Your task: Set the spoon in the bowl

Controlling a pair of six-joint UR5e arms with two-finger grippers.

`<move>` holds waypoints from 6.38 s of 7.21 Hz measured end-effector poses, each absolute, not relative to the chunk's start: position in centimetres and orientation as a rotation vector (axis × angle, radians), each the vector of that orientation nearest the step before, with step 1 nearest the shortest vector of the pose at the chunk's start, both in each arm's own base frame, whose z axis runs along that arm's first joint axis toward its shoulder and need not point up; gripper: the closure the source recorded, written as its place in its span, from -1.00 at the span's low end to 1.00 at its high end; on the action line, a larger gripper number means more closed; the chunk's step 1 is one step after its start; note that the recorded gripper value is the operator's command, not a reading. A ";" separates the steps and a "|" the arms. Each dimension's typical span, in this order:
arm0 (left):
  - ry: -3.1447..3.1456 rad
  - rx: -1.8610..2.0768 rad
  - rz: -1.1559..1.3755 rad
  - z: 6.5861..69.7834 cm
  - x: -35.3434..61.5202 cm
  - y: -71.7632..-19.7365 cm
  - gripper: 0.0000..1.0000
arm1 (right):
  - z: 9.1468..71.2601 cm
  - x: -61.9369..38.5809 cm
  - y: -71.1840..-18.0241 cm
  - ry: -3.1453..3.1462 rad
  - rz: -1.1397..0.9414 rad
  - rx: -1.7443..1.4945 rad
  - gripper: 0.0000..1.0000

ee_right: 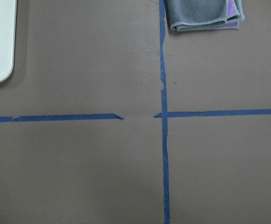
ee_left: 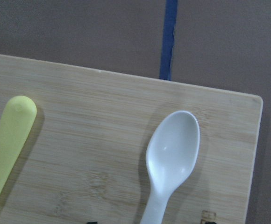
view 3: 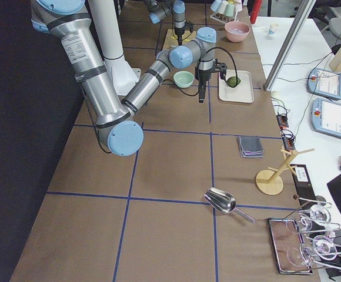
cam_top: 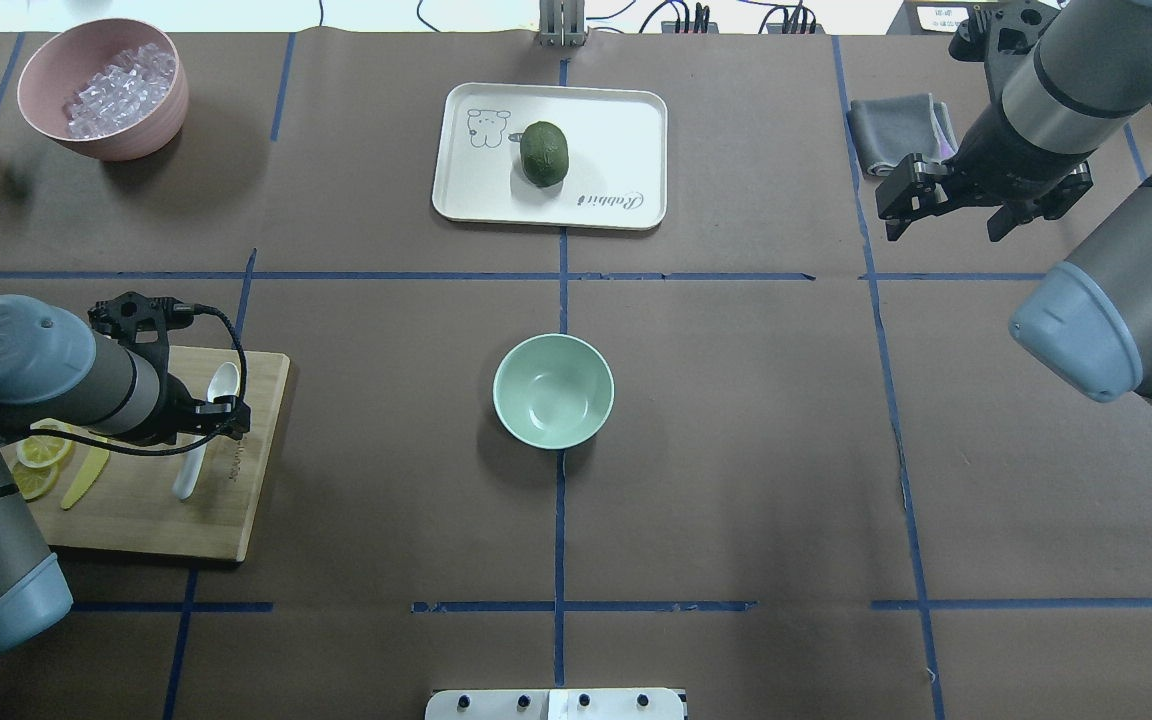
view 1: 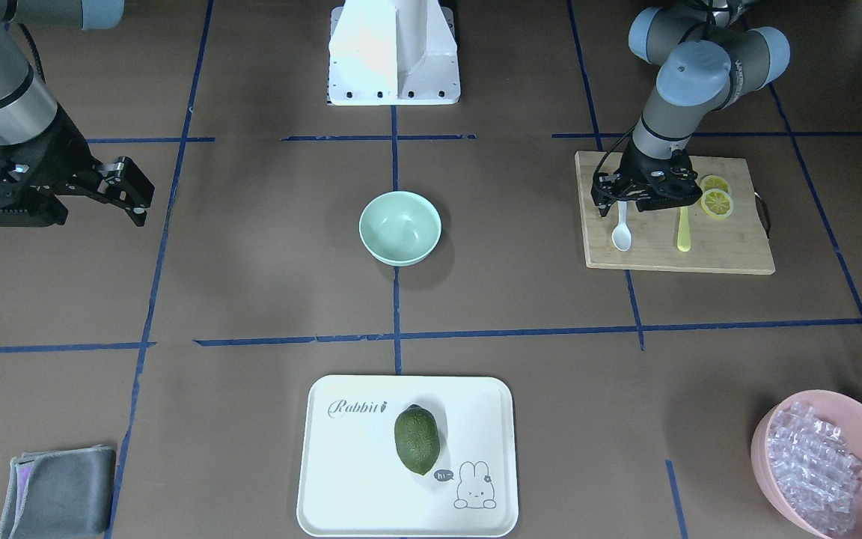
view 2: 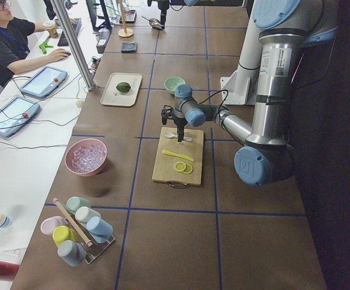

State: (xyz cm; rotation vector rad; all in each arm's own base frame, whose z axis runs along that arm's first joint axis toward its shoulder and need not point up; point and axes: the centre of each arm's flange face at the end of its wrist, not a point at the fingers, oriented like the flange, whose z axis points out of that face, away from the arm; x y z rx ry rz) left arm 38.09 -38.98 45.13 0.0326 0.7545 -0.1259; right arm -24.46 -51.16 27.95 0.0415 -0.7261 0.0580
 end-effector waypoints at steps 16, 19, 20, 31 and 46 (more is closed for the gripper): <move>0.761 0.035 -0.126 44.8 37.7 -39.0 1.00 | 28.0 -24.2 -51.0 -0.726 0.061 0.043 -1.00; 0.819 0.015 -0.126 40.6 37.1 -39.3 1.00 | 28.0 -24.0 -51.0 -0.727 0.062 0.044 -1.00; 0.857 -0.011 -0.145 36.9 37.7 -39.9 1.00 | 28.0 -23.8 -51.1 -0.727 0.064 0.046 -1.00; 0.969 -0.182 -0.219 15.2 57.6 -41.1 1.00 | 43.3 -6.9 -51.5 -0.710 -0.100 0.092 -1.00; 0.755 0.065 0.053 30.3 25.8 -51.4 -1.00 | 58.8 4.9 -48.5 -0.819 -0.167 0.075 -1.00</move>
